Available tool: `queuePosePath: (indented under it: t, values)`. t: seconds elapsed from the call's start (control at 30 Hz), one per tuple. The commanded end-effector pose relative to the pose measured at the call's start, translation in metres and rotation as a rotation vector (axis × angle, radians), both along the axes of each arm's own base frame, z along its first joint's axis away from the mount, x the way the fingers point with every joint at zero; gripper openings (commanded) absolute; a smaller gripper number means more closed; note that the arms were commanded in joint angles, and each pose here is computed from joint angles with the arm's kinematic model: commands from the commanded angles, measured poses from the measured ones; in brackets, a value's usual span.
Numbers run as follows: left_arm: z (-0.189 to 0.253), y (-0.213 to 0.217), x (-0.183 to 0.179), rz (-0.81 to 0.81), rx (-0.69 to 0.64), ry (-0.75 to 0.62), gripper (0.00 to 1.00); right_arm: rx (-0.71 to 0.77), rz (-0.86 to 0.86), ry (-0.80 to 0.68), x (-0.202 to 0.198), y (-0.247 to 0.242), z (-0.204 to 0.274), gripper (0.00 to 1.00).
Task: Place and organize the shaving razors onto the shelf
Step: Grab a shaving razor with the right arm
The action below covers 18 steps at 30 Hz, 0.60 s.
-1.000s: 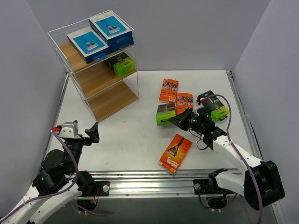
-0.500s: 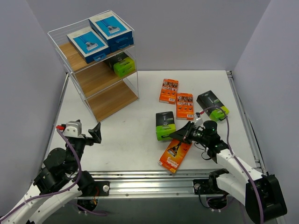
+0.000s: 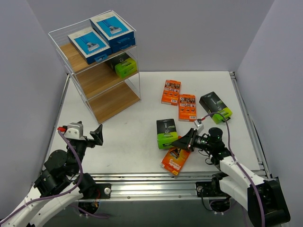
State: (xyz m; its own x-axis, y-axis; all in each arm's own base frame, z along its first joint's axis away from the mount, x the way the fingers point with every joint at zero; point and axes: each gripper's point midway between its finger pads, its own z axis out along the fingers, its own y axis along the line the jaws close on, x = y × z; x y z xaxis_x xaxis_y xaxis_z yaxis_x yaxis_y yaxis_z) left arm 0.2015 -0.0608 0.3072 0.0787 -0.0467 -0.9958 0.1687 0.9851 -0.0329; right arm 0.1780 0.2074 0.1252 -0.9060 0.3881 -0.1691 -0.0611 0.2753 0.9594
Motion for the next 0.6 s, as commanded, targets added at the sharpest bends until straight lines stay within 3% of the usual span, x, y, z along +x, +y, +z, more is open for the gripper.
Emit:
queuePosePath:
  t: [0.0, 0.57]
  values:
    - [0.006, -0.004, 0.001, -0.015, -0.007, -0.020, 0.96, 0.061, 0.117, -0.136, -0.011, 0.007, 0.028, 0.00]
    - [0.004, -0.009, 0.002, -0.031, 0.005, -0.014, 0.96, 0.004, 0.257, -0.092, -0.035, 0.038, 0.005, 0.00]
